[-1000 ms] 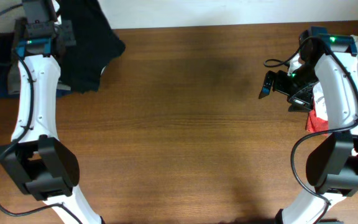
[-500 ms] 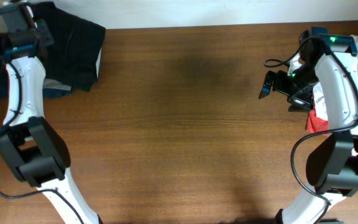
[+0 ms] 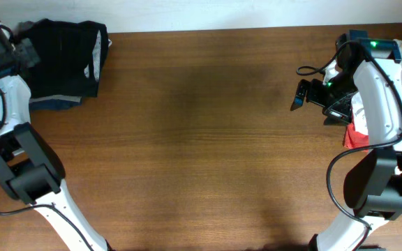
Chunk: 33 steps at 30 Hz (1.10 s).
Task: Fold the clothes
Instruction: 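Lift the folded black trousers with the left gripper toward the top-left stack, then lower the trousers onto the clothes stack and press them flat with the left gripper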
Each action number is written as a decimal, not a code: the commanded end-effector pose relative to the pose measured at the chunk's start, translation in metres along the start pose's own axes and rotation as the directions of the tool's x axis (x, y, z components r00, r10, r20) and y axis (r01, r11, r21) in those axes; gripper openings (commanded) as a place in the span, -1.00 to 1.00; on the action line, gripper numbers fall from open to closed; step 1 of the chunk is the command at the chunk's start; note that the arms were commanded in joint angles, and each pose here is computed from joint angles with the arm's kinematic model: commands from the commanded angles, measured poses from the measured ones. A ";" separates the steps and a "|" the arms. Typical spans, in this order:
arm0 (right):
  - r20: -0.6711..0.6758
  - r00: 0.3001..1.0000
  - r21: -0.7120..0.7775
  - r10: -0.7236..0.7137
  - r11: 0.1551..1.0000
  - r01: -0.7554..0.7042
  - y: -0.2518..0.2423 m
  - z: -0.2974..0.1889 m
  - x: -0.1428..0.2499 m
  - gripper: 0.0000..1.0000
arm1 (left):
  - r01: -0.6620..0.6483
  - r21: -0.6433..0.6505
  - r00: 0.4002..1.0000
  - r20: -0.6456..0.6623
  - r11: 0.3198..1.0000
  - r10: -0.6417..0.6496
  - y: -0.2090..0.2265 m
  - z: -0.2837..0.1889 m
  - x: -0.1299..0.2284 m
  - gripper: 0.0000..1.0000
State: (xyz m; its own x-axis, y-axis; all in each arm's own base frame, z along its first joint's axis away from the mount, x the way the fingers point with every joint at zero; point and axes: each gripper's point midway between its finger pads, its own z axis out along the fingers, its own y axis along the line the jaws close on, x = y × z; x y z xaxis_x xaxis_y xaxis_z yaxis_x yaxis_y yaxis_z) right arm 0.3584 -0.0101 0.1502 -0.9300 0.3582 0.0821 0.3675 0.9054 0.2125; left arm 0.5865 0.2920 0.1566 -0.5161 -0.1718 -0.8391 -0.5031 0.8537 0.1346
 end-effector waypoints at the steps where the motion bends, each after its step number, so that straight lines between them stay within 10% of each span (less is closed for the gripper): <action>1: 0.021 1.000 -0.012 -0.012 1.000 0.013 0.006 -0.007 -0.001 0.97 | -0.047 0.342 0.988 0.152 0.938 -0.006 -0.051 -0.076 -0.075 -0.43; 3: 0.022 1.000 -0.012 -0.013 1.000 0.013 0.006 -0.007 -0.001 0.97 | -0.044 0.348 0.992 0.126 0.936 0.000 -0.054 -0.067 -0.064 -0.99; 11: 0.022 1.000 -0.012 -0.013 1.000 0.013 0.006 -0.007 -0.001 0.97 | -0.061 0.092 0.997 -0.049 0.994 0.066 -0.007 0.051 0.053 -0.94; 13: 0.022 1.000 -0.012 -0.013 1.000 0.013 0.006 -0.007 -0.001 0.97 | -0.045 0.047 0.997 -0.057 0.998 0.048 0.017 0.057 0.058 -0.49; 17: 0.022 1.000 -0.012 -0.012 1.000 0.012 0.005 -0.007 -0.001 0.98 | -0.065 0.075 0.998 0.009 0.995 0.065 0.021 0.029 0.011 -0.49; 21: 0.022 1.000 -0.012 -0.013 1.000 0.013 0.006 -0.007 -0.001 0.98 | -0.085 0.396 0.980 0.199 0.914 0.005 -0.047 -0.068 -0.088 -0.37; 33: 0.022 1.000 -0.012 -0.012 1.000 0.012 0.005 -0.007 -0.001 0.97 | -0.008 0.604 0.920 -0.308 0.797 0.243 -0.190 -0.020 0.127 -0.56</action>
State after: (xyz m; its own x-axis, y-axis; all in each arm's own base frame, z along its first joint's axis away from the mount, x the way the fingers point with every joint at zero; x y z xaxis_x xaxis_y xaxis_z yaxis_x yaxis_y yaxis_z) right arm 0.3582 -0.0101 0.1503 -0.9300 0.3582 0.0828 0.3677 0.9054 0.2124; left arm 0.6140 0.1080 0.0673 -0.7578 -0.0933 -0.6457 0.0226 0.9854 -0.1689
